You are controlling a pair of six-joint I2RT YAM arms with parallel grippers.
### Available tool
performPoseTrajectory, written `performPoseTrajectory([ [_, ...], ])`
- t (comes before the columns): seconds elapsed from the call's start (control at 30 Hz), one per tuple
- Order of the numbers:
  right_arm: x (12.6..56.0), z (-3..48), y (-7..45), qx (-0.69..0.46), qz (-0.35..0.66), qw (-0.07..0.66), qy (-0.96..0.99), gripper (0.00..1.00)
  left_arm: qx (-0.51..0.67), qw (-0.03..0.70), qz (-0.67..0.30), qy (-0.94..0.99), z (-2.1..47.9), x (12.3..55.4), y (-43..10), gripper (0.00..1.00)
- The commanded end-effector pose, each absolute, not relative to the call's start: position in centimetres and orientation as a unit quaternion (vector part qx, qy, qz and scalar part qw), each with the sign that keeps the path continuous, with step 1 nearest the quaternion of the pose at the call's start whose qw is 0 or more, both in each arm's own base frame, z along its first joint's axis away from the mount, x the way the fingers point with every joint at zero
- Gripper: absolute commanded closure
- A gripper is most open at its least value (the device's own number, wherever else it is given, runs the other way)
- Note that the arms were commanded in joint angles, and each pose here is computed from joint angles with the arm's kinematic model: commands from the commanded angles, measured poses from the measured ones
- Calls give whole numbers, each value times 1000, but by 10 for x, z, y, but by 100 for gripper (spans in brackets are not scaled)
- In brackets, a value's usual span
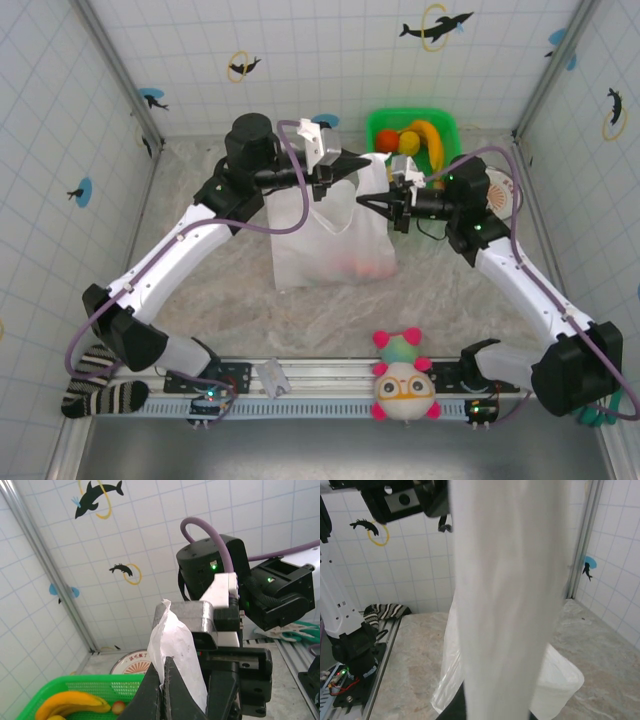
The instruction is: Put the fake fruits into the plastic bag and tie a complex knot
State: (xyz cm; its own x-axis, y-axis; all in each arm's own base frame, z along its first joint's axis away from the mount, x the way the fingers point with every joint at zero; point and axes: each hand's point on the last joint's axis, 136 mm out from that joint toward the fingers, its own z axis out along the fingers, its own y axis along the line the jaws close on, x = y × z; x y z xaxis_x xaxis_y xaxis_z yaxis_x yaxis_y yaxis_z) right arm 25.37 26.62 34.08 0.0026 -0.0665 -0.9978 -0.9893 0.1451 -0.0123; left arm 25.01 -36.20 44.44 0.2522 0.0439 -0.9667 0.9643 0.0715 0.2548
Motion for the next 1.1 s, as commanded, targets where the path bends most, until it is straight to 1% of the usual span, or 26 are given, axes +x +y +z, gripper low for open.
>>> performPoseTrajectory([
  [0.0, 251, 318, 267, -473, 450, 496, 573, 94, 538, 622, -394, 410, 488, 238, -348, 100],
  [0.2, 250, 308, 263, -463, 445, 495, 585, 96, 531, 629, -387, 415, 490, 240, -343, 100],
  [0.4, 249, 297, 261, -455, 444, 488, 598, 94, 525, 632, -388, 418, 491, 240, -340, 100],
  [0.43, 248, 298, 261, -456, 444, 489, 597, 96, 527, 630, -390, 417, 490, 238, -340, 94],
  [0.5, 248, 305, 261, -457, 443, 493, 593, 100, 531, 625, -393, 416, 488, 236, -340, 80],
  [0.53, 248, 308, 261, -458, 443, 495, 591, 100, 530, 623, -394, 418, 487, 236, -339, 69],
  [0.57, 247, 312, 261, -459, 443, 497, 588, 100, 529, 622, -395, 420, 487, 236, -339, 61],
  [0.73, 244, 318, 260, -466, 438, 502, 582, 100, 522, 608, -411, 435, 487, 237, -341, 35],
  [0.8, 243, 320, 261, -467, 437, 505, 579, 100, 520, 599, -422, 440, 486, 239, -345, 30],
  [0.9, 241, 323, 261, -469, 436, 508, 576, 100, 517, 587, -430, 450, 482, 246, -353, 27],
  [1.07, 240, 328, 263, -472, 434, 513, 571, 100, 524, 565, -430, 471, 464, 253, -369, 25],
])
